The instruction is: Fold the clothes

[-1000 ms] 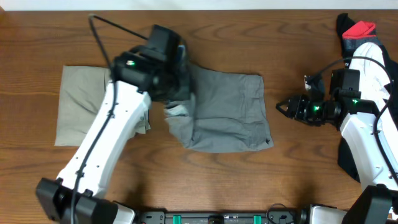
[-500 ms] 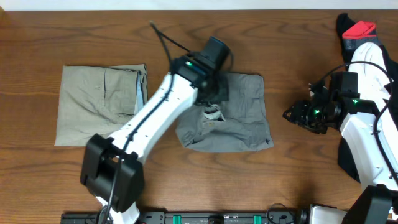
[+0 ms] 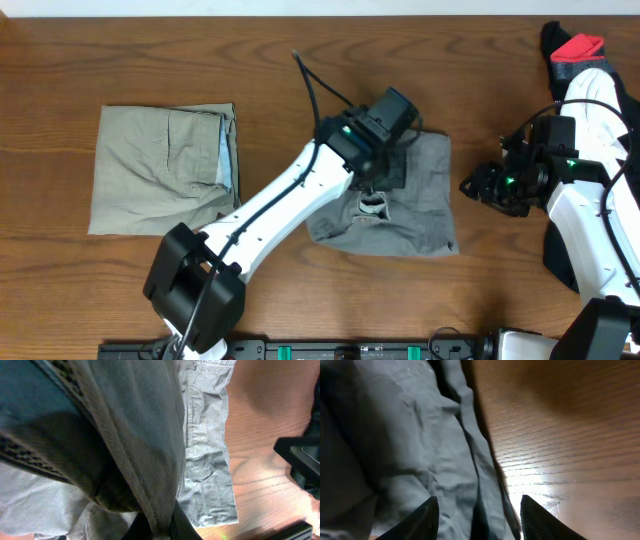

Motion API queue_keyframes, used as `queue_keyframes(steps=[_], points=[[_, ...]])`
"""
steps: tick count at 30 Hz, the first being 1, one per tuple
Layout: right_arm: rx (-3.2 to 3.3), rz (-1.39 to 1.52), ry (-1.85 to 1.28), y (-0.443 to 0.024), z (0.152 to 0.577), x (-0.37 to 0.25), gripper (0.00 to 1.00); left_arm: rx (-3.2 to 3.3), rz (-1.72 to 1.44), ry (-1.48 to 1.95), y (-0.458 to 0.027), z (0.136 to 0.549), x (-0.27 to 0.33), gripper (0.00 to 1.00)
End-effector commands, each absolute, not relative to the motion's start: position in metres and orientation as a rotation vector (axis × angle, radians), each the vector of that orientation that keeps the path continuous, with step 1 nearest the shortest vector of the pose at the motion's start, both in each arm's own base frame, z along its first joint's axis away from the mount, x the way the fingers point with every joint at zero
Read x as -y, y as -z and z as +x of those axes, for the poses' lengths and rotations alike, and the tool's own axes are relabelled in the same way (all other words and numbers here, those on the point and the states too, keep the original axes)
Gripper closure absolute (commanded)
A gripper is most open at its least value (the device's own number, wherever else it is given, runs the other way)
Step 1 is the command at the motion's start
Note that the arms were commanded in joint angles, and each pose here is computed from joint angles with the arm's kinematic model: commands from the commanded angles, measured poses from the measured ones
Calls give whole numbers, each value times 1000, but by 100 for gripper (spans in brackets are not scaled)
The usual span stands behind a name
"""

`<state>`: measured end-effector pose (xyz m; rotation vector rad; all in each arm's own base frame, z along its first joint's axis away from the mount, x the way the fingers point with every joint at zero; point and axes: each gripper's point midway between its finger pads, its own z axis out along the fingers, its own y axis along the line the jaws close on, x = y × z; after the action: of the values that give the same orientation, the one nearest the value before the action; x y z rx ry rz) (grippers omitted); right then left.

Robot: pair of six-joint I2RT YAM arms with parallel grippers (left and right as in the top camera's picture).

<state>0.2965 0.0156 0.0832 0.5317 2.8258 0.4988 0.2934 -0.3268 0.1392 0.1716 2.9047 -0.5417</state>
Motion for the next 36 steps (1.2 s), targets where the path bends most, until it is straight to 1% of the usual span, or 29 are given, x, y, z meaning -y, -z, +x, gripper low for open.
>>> queue_keyframes(steps=[1,3,5,9,12,15,19,21,23,25,31,36], points=[[-2821,563,-475,-84,296,-12,50,-2905,190,564,-142,289,336,94],[-2827,607,-419,-82,294,-5,51,-2910,195,561,-141,287,337,94],[-2831,622,-341,-76,294,4,55,-2909,195,562,-141,287,337,94],[-2840,619,-387,-60,299,-1,65,-2907,206,561,-141,287,337,94],[-2829,570,-526,-46,308,-16,67,-2908,215,557,-141,286,336,94],[-2816,527,-683,-30,312,-33,71,-2913,238,545,-140,285,334,94],[-2742,291,-971,-27,318,-65,80,-2920,258,533,-139,283,332,94],[-2733,282,-1016,-26,318,-69,81,-2920,271,529,-139,283,332,94],[-2742,281,-1005,-23,318,-68,83,-2920,274,529,-139,283,332,94],[-2779,305,-930,-15,316,-60,84,-2918,280,528,-139,283,332,94],[-2926,478,-530,25,298,-18,85,-2899,320,534,-144,283,332,94],[-2992,508,-501,44,286,-16,87,-2881,341,545,-165,281,330,94]])
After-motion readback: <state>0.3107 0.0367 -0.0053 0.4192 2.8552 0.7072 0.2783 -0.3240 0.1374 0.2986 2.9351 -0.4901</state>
